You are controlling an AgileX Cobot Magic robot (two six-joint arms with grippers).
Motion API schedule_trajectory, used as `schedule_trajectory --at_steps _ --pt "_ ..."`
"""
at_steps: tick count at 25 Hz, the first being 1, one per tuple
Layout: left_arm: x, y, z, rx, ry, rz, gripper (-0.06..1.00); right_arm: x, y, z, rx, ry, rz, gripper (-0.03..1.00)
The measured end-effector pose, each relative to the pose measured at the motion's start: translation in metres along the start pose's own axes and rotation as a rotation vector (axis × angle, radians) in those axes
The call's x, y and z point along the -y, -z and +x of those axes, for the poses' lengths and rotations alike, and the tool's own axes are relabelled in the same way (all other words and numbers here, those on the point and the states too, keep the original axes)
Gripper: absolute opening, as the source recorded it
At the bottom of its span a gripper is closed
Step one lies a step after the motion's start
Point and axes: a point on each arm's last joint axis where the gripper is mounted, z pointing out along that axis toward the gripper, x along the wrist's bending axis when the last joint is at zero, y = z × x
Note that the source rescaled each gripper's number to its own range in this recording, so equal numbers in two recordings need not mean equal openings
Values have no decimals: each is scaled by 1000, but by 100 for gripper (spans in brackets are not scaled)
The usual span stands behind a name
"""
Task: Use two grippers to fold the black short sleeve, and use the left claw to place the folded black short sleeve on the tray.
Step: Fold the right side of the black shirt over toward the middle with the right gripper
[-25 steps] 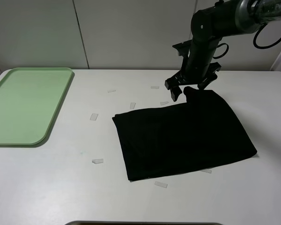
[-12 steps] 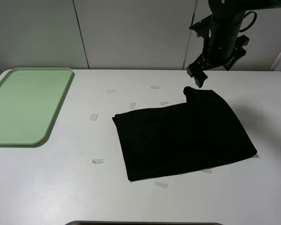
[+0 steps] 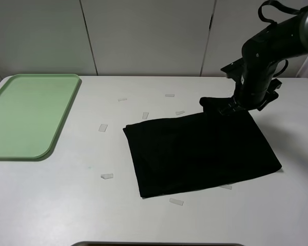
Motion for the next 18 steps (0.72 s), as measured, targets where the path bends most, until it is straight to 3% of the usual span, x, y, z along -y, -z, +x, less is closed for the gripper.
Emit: schedule_trajectory --at_steps 8,18 --pt "0 0 0 0 0 0 94 -10 7 43 -87 30 -88 96" --pt "0 0 0 0 0 0 94 -9 -10 52 -103 36 -59 96"
